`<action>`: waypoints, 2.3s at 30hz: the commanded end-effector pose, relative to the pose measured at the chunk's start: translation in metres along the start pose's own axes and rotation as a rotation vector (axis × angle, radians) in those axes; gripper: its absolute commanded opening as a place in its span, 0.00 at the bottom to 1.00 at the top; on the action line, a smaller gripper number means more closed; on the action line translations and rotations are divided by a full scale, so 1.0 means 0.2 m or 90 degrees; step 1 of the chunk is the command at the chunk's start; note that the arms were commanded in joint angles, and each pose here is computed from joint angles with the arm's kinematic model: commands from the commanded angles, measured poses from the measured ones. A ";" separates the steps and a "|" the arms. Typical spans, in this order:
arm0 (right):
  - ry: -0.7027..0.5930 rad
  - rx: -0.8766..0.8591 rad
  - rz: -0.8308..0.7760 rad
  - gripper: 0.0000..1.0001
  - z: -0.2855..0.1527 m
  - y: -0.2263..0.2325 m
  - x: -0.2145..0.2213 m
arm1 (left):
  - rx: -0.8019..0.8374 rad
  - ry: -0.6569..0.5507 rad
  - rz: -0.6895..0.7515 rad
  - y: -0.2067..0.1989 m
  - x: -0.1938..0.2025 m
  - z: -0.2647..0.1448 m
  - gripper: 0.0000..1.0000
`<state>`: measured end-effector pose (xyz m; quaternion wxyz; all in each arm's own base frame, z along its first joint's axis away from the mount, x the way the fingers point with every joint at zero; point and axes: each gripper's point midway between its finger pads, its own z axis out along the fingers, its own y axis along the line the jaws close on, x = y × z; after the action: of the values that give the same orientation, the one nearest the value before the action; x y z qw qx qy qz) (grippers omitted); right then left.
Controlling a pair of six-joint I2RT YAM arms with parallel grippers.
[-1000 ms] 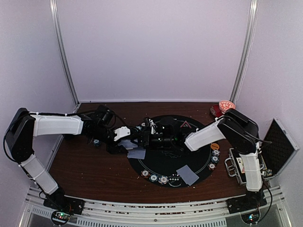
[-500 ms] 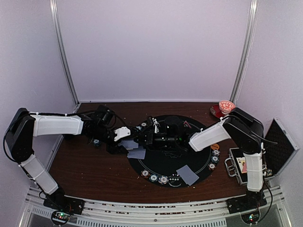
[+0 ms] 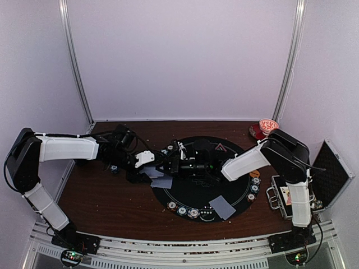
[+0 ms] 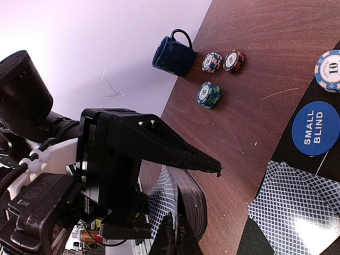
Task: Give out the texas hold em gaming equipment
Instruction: Pick up the poker card from the face-down deck piles, then flop the poker card in the community card area.
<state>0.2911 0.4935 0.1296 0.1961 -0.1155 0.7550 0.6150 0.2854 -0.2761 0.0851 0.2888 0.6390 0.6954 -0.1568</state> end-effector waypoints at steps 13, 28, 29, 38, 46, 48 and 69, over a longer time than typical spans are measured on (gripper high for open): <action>-0.074 0.109 -0.081 0.00 -0.40 -0.02 -0.24 | -0.019 -0.025 0.014 0.04 -0.06 -0.02 0.61; -0.129 0.750 -0.380 0.00 -1.29 -0.18 -0.61 | -0.020 -0.026 0.013 0.05 -0.06 -0.03 0.61; -0.126 0.783 -0.405 0.00 -1.33 -0.17 -0.61 | -0.021 -0.027 0.013 0.05 -0.07 -0.03 0.61; 0.037 1.048 -0.637 0.00 -1.27 -0.29 -0.48 | -0.018 -0.024 0.010 0.05 -0.06 -0.02 0.61; 0.194 1.080 -0.797 0.00 -1.08 -0.44 -0.35 | -0.020 -0.026 0.011 0.05 -0.06 -0.02 0.61; 0.221 1.061 -0.825 0.00 -1.04 -0.48 -0.33 | -0.021 -0.027 0.011 0.05 -0.07 -0.02 0.61; 0.356 0.924 -0.952 0.00 -0.89 -0.72 -0.28 | -0.023 -0.026 0.012 0.05 -0.06 -0.03 0.61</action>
<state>0.3651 0.2846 0.0654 0.3667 -0.5253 0.7071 -0.2993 0.2863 -0.2780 0.0869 0.2931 0.6394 0.6932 -0.1576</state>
